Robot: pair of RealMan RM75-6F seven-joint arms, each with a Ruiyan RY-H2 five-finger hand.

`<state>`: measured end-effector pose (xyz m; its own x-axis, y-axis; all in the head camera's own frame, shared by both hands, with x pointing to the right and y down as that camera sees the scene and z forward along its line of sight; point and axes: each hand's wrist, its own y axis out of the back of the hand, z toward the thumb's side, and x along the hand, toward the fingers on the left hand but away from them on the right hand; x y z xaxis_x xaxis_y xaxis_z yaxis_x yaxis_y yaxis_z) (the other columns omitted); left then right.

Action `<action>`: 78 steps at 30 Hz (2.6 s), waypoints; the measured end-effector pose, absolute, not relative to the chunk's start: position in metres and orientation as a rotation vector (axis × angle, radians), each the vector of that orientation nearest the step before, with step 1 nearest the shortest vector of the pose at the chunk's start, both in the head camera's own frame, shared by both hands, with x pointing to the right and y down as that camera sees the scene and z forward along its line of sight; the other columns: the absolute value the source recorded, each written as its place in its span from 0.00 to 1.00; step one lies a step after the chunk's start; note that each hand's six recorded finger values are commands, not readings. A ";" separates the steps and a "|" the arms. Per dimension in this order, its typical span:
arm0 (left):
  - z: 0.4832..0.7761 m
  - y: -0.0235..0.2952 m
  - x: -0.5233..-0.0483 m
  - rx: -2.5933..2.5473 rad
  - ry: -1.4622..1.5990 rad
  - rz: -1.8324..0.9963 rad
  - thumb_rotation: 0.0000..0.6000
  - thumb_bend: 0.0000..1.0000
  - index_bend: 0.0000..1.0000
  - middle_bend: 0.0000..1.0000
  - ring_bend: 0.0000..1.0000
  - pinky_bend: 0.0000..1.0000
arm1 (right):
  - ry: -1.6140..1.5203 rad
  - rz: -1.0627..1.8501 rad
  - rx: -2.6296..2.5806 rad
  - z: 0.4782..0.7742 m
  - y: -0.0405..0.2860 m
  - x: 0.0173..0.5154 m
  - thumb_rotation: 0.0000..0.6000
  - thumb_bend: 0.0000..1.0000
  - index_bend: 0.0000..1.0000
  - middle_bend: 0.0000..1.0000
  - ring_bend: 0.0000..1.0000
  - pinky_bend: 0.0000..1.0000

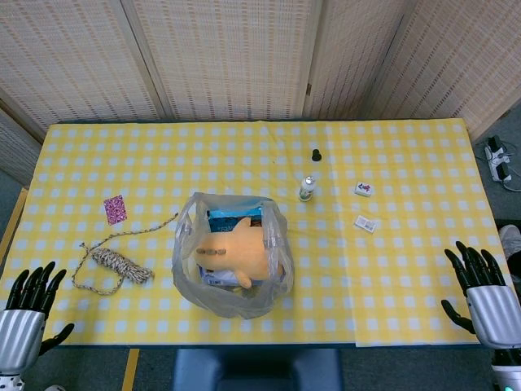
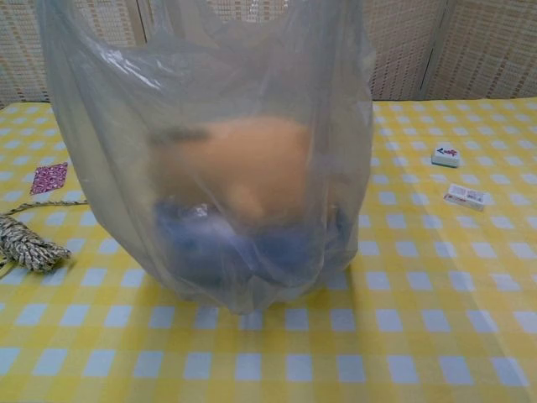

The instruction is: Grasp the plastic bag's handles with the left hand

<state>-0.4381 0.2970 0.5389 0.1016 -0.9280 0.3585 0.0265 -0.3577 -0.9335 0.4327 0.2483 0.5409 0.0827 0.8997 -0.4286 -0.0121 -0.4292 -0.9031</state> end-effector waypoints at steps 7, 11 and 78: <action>0.543 0.295 -0.436 -1.540 0.914 -1.388 1.00 0.13 0.00 0.03 0.02 0.00 | -0.912 1.454 -1.564 0.539 0.249 0.434 1.00 0.30 0.00 0.00 0.00 0.00; 0.544 0.293 -0.435 -1.550 0.911 -1.374 1.00 0.12 0.00 0.04 0.03 0.00 | -0.923 1.453 -1.562 0.537 0.250 0.435 1.00 0.30 0.00 0.00 0.00 0.00; 0.525 0.169 -0.283 -2.759 0.786 -0.526 1.00 0.03 0.04 0.09 0.00 0.00 | -0.887 1.473 -1.644 0.552 0.243 0.431 1.00 0.30 0.00 0.00 0.00 0.00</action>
